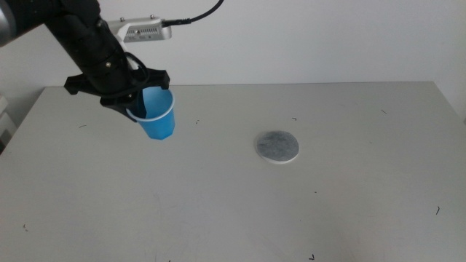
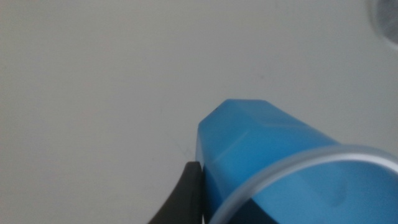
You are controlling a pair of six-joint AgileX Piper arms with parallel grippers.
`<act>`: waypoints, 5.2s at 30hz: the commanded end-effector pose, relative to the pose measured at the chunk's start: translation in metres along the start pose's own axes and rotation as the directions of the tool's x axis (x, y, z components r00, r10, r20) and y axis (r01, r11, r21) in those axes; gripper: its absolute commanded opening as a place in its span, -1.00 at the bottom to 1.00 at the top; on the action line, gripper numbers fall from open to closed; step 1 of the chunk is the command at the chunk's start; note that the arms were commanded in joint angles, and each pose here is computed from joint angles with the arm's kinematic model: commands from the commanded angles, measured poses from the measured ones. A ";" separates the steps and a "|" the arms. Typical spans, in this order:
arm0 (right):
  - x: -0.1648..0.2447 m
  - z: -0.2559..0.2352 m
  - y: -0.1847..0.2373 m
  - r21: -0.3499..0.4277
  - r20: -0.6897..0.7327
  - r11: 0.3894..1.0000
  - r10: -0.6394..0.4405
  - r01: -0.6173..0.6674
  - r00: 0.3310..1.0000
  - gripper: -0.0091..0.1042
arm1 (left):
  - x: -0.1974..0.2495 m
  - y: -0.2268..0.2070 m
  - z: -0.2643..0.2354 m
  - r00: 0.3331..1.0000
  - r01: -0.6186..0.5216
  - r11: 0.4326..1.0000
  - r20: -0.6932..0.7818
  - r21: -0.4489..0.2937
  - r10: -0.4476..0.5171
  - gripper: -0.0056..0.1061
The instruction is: Place an empty cup on a cup mat.
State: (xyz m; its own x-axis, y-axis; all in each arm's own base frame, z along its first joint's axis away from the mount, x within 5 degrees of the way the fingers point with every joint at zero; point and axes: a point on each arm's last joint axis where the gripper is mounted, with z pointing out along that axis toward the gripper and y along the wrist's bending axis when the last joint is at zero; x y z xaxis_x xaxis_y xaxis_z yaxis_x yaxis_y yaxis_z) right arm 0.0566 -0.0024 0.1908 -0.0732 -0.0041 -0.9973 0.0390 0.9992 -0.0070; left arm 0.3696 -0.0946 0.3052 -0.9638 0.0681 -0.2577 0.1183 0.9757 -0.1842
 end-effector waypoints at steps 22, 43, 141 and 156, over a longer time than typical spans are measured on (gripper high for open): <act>-0.011 -0.003 0.000 0.001 0.110 1.000 -0.019 0.019 0.994 0.82 | -0.057 -0.158 0.064 0.987 -0.150 0.979 0.082 0.141 0.140 -0.89; -0.011 -0.003 0.000 0.001 0.110 1.000 -0.019 0.019 0.994 0.82 | -0.068 -0.175 0.111 0.979 -0.177 0.963 0.140 0.202 0.151 -0.87; -0.011 -0.003 0.000 0.001 0.110 1.000 -0.019 0.019 0.994 0.82 | 0.301 0.048 -0.124 0.433 0.055 0.988 0.895 -0.143 0.105 0.99; -0.011 -0.003 0.000 0.001 0.110 1.000 -0.019 0.019 0.994 0.82 | 0.333 0.069 0.001 0.188 -0.012 0.981 0.963 -0.193 0.192 0.99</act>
State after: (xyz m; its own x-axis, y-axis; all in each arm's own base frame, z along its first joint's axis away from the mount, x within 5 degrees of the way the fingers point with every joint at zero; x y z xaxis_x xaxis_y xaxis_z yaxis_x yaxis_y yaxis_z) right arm 0.0566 -0.0024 0.1908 -0.0732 -0.0041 -0.9973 0.0390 0.9992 -0.0070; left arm 0.0581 -0.0038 0.1968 -0.0423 0.0179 -0.9989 0.0718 0.9973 0.0148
